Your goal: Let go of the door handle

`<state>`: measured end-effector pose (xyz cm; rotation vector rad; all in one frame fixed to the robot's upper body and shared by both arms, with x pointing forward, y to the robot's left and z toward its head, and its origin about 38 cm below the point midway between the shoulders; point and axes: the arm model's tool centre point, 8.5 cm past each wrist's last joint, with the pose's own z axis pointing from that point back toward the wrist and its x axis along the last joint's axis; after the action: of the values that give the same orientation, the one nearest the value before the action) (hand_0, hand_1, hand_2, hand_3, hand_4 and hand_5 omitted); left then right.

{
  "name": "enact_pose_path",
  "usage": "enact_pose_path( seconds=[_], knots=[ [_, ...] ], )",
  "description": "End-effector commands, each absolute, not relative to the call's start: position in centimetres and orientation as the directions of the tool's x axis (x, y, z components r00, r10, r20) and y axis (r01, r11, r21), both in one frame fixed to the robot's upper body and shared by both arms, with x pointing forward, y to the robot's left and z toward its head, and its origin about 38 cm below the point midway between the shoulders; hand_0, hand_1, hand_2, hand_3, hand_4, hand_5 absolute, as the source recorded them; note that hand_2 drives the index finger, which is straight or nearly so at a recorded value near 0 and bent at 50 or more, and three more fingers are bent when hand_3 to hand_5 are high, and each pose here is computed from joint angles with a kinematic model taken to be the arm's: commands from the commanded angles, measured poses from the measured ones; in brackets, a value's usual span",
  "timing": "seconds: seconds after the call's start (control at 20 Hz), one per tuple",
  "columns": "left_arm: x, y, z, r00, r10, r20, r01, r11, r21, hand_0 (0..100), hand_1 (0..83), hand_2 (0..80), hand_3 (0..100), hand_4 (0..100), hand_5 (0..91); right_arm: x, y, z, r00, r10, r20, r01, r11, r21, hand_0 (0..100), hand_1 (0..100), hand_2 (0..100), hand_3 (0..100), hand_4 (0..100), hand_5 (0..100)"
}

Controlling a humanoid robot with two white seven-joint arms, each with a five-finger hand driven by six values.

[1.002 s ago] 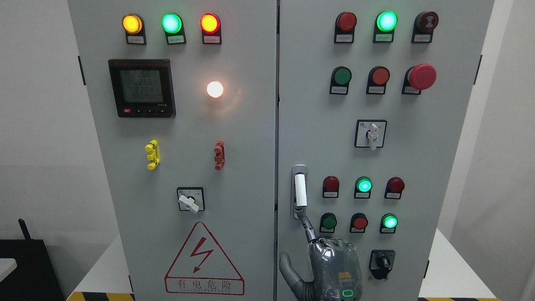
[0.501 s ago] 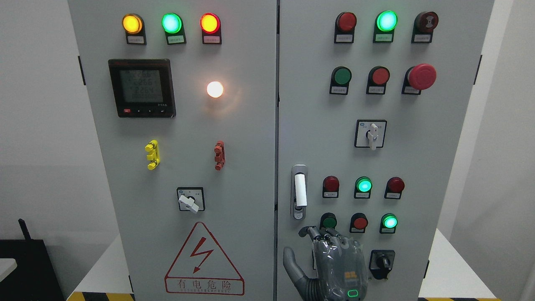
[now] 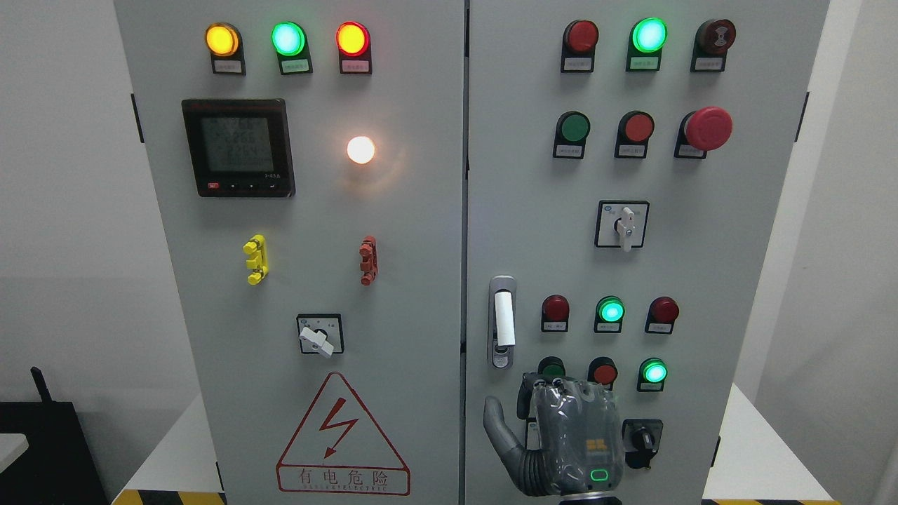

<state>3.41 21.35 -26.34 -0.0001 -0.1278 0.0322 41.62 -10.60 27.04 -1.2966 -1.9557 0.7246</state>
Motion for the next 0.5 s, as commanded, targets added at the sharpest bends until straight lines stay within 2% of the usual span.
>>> enact_pose_path(
  seconds=[0.0,0.15,0.45],
  knots=[
    [3.74,21.34,-26.34,0.990,0.005,0.137,-0.005,1.000,0.000,12,38.9,0.0,0,0,0.0,42.14,-10.68,28.73,-0.276,0.934,0.228,0.579,0.351,-0.736,46,29,100,100,100,99],
    [3.74,21.34,-26.34,0.990,0.005,0.137,-0.005,1.000,0.000,12,38.9,0.0,0,0,0.0,42.14,-10.67,28.91,-0.278,0.933,0.227,0.582,0.352,-0.733,41,30,100,100,100,99],
    [3.74,21.34,-26.34,0.990,0.005,0.137,-0.005,1.000,0.000,12,38.9,0.0,0,0,0.0,41.96,-10.33,29.55,-0.290,0.934,0.209,0.594,0.347,-0.726,37,32,100,100,100,99]
  ],
)
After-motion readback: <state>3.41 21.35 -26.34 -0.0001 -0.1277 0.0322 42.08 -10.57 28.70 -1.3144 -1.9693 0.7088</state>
